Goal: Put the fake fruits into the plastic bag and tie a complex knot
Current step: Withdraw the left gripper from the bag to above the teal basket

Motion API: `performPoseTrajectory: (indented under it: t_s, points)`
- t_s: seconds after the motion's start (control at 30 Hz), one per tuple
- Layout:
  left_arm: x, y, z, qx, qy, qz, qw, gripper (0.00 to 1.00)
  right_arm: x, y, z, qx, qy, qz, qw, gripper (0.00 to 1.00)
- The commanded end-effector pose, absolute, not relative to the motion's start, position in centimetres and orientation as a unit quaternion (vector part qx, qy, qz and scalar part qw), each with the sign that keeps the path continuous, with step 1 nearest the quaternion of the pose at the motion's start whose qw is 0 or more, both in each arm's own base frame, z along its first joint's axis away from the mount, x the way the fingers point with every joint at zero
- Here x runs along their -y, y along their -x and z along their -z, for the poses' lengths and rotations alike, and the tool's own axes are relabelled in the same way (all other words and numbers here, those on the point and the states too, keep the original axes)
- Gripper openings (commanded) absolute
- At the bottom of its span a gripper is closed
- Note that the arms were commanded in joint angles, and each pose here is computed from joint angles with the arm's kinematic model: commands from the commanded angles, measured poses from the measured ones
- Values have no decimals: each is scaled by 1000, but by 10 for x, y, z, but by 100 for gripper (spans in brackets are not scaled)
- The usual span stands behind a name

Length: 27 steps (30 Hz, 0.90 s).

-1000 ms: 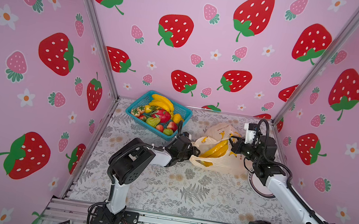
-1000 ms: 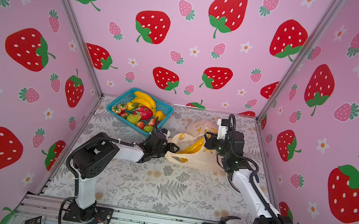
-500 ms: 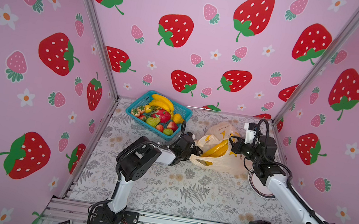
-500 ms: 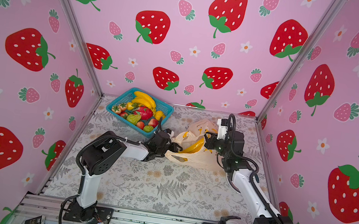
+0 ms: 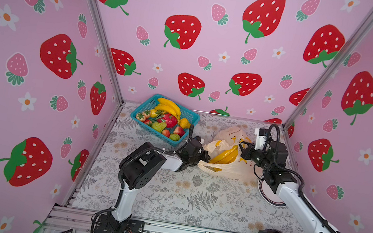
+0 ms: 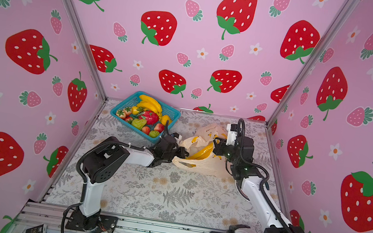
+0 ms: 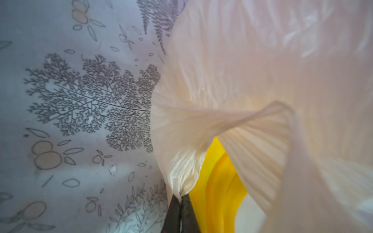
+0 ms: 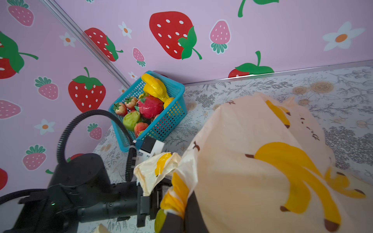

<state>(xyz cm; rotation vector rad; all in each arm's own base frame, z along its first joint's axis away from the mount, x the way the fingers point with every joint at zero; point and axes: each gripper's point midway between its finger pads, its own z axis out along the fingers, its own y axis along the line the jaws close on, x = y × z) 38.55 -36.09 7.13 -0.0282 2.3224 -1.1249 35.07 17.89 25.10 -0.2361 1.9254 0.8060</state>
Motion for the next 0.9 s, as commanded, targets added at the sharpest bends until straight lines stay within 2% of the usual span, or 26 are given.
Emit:
performPoseTrajectory:
  t_s: [0.0, 0.2, 0.37, 0.87]
  points:
    - [370, -371, -132, -830, -32, 469, 300, 0, -158, -349, -271, -786, 81, -285, 543, 0]
    - [377, -338, -200, -781, -80, 556, 271, 0, -127, -339, -309, -770, 47, -222, 597, 0]
    - [365, -333, -240, -754, -80, 594, 270, 0, -117, -330, -333, -758, 42, -205, 618, 0]
    - [321, -323, -280, -716, -71, 621, 311, 0, -119, -357, -305, -784, 36, -187, 591, 0]
